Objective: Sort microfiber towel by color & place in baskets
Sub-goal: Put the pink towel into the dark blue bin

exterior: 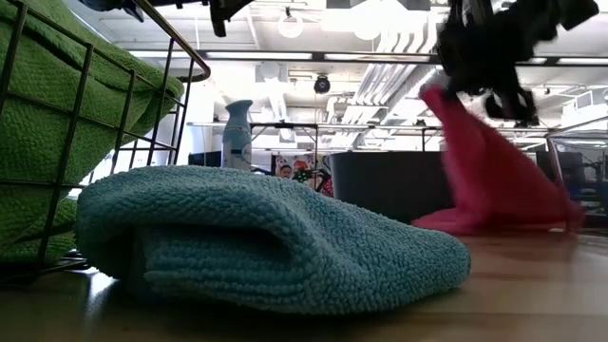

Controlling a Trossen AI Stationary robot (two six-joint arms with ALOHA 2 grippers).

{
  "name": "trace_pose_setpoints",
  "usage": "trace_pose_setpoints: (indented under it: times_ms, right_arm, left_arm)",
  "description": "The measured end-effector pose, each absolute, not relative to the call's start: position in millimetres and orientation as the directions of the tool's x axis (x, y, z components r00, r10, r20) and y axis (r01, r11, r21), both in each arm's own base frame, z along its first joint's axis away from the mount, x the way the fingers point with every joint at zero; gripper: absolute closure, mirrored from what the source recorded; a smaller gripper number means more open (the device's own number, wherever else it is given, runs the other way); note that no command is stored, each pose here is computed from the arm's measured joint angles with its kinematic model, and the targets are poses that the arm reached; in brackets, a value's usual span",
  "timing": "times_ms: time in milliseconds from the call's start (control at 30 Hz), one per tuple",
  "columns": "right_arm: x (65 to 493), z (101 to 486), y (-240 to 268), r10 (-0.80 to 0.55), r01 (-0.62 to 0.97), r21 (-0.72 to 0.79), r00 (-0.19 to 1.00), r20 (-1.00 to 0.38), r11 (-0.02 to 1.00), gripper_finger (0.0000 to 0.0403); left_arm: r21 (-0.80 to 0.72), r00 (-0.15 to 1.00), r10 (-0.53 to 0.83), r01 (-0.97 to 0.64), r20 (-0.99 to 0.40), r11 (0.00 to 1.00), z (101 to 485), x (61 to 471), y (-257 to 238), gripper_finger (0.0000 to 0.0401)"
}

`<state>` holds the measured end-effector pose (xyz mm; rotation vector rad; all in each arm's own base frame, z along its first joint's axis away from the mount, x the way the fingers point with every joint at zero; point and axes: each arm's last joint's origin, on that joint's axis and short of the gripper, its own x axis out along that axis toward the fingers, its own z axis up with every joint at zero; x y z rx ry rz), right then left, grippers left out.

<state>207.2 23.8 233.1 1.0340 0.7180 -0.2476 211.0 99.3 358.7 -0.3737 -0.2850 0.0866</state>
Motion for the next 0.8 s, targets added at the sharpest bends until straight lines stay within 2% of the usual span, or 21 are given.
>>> trace_pose_setpoints:
  times_ms: [100, 300, 400, 533, 633, 800]
  right_arm:
    - [213.5, 247.2, 30.7, 0.13, 0.427, 0.741, 0.817, -0.562, 0.519, 0.0403]
    - [204.5, 241.3, 21.4, -0.059, 0.61, 0.592, 0.721, -0.691, 0.526, 0.0403]
    - [205.6, 242.3, 18.0, -0.071, 0.608, 0.594, 0.728, -0.682, 0.527, 0.0403]
    - [207.1, 240.1, 13.7, -0.043, 0.574, 0.548, 0.713, -0.7, 0.608, 0.0397]
    - [209.3, 232.5, 8.4, -0.004, 0.573, 0.51, 0.667, -0.745, 0.641, 0.0367]
    - [225.2, 225.8, 2.3, -0.009, 0.518, 0.374, 0.595, -0.804, 0.77, 0.0281]
  left_arm:
    - [-0.373, 0.956, 0.137, -0.032, 0.259, 0.927, 358.7, 211.0, 99.4, 0.0156]
    - [-0.374, 0.955, 0.142, -0.037, 0.259, 0.927, 358.6, 211.0, 99.5, 0.0156]
    - [-0.374, 0.955, 0.142, -0.037, 0.259, 0.927, 358.6, 211.0, 99.5, 0.0156]
    - [-0.373, 0.954, 0.144, -0.037, 0.263, 0.927, 359.1, 210.8, 99.5, 0.0156]
    - [-0.373, 0.954, 0.144, -0.037, 0.263, 0.927, 359.1, 210.8, 99.5, 0.0156]
    - [-0.372, 0.954, 0.144, -0.037, 0.263, 0.927, 359.1, 210.8, 99.5, 0.0156]
